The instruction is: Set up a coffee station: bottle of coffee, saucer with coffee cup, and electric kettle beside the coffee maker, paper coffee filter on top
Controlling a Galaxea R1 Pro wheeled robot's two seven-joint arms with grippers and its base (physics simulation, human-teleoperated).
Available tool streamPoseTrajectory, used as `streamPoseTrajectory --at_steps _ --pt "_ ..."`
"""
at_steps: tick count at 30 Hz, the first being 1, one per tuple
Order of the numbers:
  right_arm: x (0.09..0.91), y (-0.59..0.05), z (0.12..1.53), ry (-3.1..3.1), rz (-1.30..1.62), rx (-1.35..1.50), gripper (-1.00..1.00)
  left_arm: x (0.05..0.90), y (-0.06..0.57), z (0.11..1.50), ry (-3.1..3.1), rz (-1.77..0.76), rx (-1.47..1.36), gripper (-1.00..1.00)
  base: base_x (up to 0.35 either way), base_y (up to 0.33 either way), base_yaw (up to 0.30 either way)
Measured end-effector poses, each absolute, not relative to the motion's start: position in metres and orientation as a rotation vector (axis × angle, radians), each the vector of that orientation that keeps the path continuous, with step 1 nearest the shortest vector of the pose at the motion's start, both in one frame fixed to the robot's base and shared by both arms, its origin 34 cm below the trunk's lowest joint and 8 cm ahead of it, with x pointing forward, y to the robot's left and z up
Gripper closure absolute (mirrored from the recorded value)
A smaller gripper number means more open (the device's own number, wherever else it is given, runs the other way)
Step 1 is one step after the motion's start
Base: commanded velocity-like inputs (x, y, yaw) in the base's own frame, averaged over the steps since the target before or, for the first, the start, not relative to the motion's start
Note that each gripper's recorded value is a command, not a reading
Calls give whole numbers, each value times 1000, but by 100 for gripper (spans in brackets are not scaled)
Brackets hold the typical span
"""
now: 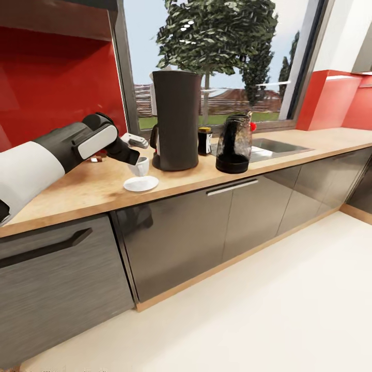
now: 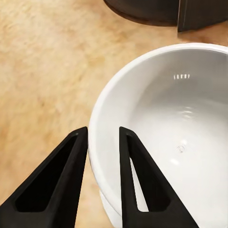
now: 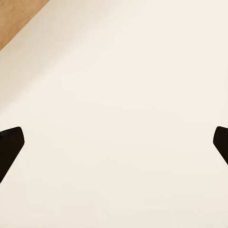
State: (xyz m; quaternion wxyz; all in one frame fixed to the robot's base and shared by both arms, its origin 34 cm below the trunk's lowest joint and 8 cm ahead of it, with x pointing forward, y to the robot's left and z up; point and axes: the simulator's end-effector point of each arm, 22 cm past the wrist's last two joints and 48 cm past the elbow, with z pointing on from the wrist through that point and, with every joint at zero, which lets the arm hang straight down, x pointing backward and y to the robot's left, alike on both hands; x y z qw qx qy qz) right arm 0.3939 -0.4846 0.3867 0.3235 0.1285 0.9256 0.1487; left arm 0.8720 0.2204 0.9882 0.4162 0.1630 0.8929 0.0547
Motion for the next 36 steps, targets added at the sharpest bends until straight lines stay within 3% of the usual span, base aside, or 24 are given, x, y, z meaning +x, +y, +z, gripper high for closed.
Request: streamPoseTrajectory --at_steps 36 --pt "389 -485 363 2428 390 337 -100 867 225 962 2248 151 404 100 0 0 0"
